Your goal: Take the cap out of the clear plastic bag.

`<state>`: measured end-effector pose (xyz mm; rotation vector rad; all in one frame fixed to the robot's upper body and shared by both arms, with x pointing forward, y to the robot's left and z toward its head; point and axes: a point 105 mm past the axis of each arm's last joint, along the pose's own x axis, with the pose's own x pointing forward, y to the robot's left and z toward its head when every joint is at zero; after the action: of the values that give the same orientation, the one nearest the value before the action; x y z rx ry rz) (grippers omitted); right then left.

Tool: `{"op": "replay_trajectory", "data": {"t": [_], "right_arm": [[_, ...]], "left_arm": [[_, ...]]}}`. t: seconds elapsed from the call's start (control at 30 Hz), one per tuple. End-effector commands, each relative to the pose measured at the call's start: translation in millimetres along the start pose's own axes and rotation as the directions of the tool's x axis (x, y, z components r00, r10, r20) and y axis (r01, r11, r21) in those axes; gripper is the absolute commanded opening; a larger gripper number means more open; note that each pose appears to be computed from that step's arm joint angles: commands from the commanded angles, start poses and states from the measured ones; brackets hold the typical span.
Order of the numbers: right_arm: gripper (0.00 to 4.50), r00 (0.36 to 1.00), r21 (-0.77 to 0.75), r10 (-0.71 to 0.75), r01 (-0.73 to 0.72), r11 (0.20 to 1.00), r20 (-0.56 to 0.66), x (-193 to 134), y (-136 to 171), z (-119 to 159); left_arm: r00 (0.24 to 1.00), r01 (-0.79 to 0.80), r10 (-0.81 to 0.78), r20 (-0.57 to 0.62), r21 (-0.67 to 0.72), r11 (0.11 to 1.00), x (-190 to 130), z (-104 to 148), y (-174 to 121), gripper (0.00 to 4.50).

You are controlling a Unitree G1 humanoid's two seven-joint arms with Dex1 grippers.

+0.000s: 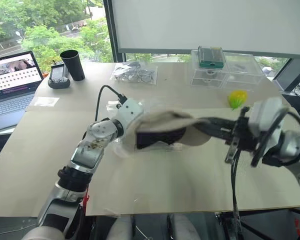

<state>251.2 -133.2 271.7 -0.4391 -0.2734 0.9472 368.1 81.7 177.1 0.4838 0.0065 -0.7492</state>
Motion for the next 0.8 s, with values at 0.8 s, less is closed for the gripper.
{"op": "replay_trajectory", "data": {"t": [0.8], "right_arm": [[0.02, 0.711, 0.797, -0.657, 0.234, 0.556, 0.250, -10.7, -133.2, 56.4]], "left_arm": [[0.999, -0.021, 0.017, 0.032, 0.129, 0.991, -11.5, 8.1, 8.7, 0.00]]}}
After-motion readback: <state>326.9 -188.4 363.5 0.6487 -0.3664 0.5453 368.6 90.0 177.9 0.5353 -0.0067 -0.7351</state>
